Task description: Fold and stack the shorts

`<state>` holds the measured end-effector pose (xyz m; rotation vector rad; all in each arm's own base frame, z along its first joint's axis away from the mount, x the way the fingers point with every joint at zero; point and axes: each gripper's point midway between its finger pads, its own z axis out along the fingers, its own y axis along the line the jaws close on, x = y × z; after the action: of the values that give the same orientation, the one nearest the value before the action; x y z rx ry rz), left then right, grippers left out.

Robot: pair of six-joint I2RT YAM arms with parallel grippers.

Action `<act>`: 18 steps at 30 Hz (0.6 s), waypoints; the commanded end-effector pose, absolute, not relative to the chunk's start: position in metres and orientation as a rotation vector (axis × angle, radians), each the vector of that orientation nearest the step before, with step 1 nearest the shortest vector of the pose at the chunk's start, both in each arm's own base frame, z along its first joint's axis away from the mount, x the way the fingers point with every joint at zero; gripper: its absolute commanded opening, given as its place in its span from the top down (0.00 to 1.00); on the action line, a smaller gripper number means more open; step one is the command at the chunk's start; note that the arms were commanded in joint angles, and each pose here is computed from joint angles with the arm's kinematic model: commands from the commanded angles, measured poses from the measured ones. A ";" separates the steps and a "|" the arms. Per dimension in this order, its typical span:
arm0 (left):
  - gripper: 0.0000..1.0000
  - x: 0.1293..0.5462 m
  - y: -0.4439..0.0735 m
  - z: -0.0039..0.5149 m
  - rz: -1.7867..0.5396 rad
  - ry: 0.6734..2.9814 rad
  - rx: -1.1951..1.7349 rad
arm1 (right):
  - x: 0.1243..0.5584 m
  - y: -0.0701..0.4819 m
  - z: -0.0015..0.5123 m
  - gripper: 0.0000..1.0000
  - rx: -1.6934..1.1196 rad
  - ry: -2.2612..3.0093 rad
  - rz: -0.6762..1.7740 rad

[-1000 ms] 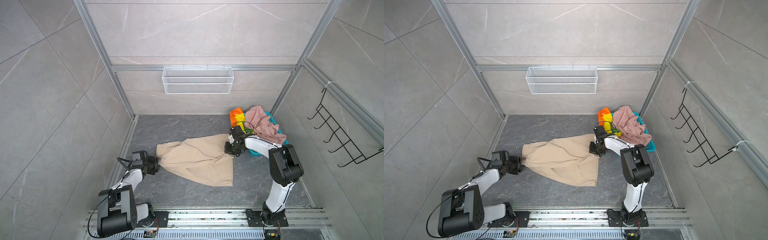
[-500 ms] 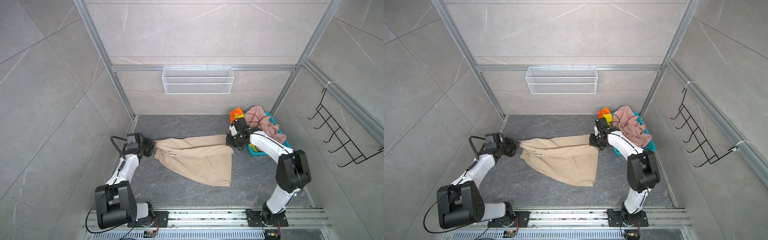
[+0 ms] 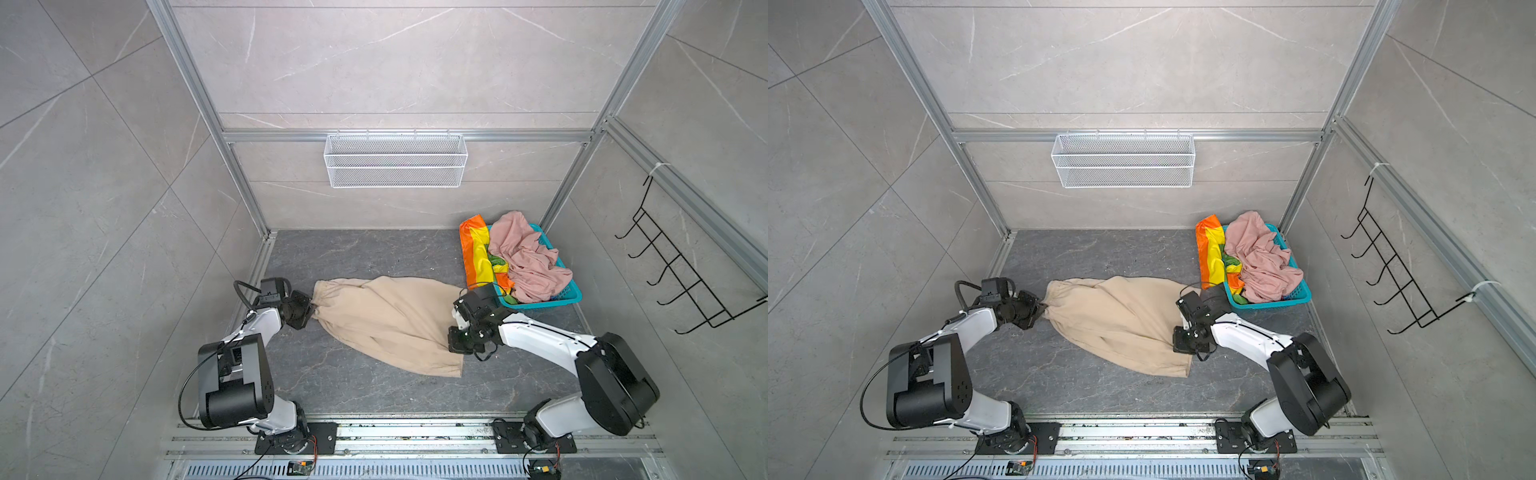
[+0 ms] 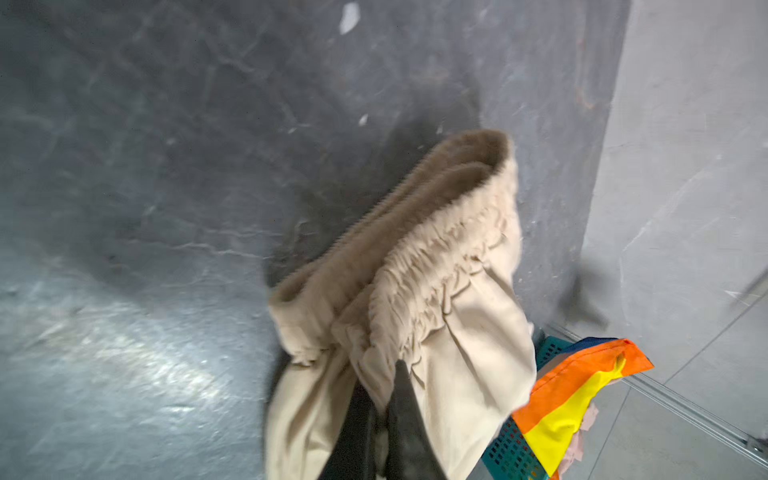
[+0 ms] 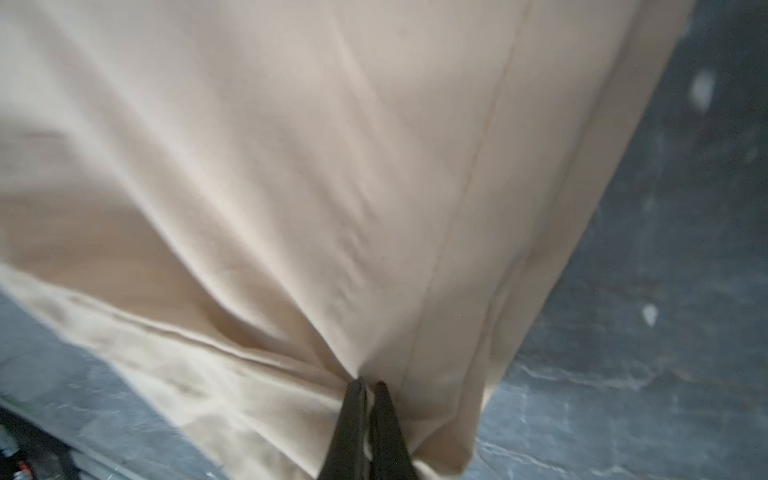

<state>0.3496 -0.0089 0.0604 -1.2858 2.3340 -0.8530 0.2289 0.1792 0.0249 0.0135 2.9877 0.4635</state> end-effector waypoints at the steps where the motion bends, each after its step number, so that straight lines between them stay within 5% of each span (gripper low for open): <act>1: 1.00 0.348 -0.005 0.055 -0.845 2.344 -1.239 | 0.249 0.179 0.024 1.00 0.090 2.939 0.436; 11: 1.00 0.333 -0.015 0.028 -0.939 2.313 -1.365 | 0.337 0.140 -0.005 1.00 0.167 2.993 0.317; 18: 1.00 0.377 -0.017 0.081 -1.077 2.200 -1.289 | 0.420 0.147 0.088 1.00 0.082 2.830 0.356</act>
<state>0.3447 -0.0186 0.0406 -1.3709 2.2908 -0.9928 0.4085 0.1481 0.0383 0.1772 2.8762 0.3972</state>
